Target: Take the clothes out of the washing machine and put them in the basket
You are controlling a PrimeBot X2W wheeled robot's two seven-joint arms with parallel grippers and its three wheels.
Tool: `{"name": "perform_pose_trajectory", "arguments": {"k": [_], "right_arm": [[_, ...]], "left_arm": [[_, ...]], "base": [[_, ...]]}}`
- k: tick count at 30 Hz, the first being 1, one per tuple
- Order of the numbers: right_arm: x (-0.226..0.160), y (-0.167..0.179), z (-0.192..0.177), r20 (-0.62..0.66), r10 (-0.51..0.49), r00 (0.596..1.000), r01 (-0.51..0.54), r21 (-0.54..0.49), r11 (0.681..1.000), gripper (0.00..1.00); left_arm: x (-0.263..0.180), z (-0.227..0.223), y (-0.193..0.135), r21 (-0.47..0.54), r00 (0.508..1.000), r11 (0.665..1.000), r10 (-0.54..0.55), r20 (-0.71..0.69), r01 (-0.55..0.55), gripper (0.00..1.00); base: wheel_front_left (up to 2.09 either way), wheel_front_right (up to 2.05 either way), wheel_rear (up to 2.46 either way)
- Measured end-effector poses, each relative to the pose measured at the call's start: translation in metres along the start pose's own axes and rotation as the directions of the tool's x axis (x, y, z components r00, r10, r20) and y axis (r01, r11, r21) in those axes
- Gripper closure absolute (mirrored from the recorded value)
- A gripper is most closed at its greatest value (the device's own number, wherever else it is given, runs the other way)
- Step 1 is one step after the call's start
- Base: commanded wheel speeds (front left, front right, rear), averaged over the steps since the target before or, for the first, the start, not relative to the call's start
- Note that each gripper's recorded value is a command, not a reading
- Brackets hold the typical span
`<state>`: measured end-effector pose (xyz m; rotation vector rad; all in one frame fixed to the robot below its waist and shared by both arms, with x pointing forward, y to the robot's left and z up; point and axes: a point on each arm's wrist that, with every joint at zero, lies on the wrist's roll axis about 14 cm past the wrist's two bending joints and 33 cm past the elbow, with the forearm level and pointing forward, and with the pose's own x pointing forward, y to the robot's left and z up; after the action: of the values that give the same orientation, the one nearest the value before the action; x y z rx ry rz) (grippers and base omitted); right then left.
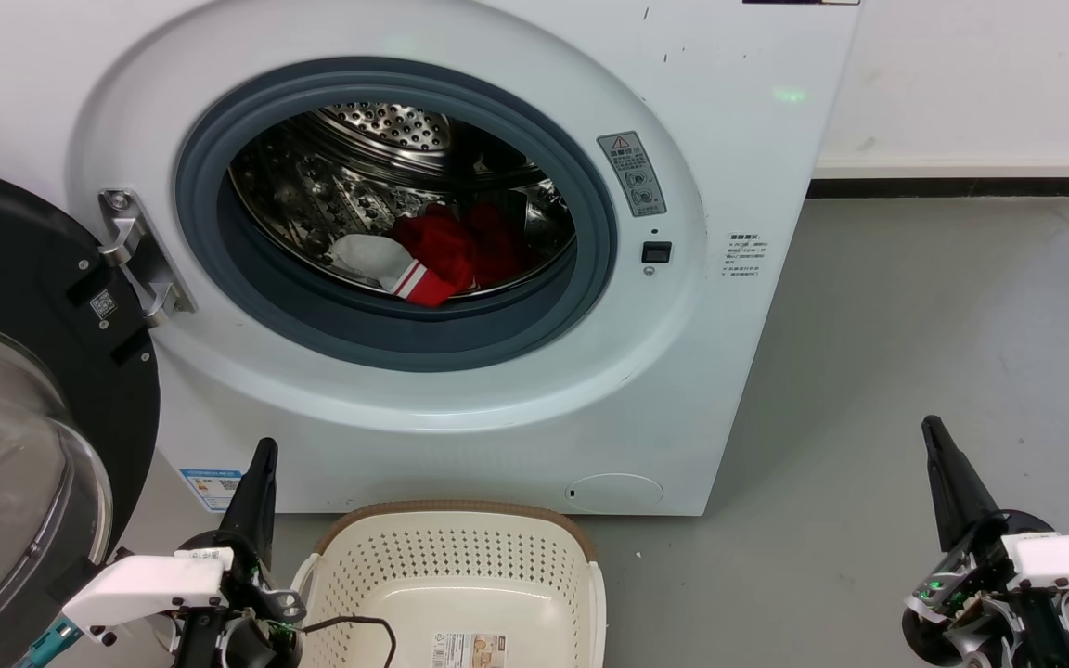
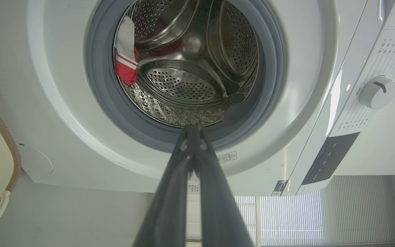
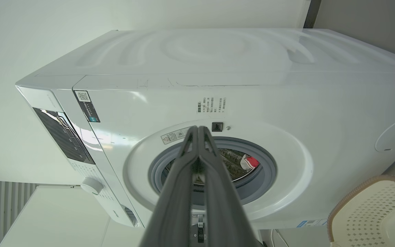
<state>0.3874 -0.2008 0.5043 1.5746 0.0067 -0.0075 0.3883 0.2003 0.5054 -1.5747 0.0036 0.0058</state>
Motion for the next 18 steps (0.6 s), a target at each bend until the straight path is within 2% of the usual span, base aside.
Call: {"name": "perform_pose_trajectory", "arguments": {"k": [18], "right_arm": [[0.0000, 0.0000, 0.0000, 0.000, 0.000, 1.000, 0.000, 0.000, 1.000, 1.00]], "left_arm": [[0.0000, 0.0000, 0.0000, 0.000, 1.000, 1.000, 0.000, 0.000, 0.000, 1.00]], "base": [[0.00, 0.00, 0.00]]}}
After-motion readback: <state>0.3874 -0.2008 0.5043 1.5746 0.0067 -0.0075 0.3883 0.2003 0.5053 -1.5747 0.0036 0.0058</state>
